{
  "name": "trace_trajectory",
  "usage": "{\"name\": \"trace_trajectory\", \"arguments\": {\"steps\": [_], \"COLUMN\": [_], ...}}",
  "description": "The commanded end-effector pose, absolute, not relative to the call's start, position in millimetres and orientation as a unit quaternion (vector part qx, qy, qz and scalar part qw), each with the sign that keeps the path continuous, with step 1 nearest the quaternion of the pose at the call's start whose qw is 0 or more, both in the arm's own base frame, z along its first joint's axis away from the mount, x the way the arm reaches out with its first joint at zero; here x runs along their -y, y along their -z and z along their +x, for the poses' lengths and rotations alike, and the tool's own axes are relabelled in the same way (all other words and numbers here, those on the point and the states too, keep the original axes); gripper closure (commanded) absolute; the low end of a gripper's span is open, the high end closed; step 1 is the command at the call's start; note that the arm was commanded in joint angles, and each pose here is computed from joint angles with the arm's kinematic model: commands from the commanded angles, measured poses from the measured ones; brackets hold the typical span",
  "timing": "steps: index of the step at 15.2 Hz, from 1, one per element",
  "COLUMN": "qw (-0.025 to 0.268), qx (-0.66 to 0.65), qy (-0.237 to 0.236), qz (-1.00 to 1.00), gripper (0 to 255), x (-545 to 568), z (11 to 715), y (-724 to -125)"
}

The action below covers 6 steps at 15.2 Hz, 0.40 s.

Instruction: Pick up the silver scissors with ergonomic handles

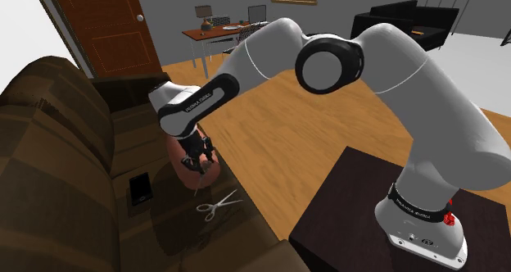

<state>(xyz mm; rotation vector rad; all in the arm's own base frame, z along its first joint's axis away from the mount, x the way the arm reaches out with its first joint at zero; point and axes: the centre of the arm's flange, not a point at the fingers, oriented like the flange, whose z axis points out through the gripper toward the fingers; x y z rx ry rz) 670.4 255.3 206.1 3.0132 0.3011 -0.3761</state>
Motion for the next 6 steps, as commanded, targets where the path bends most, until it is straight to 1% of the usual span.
{"name": "trace_trajectory", "arguments": {"steps": [1,6], "qw": [0.045,0.045], "qx": [-0.099,-0.099], "qy": [0.123,0.123], "qz": [0.986,0.986], "gripper": [255,255], "x": [-255,-255], "z": [671,671], "y": [-217,-234]}}
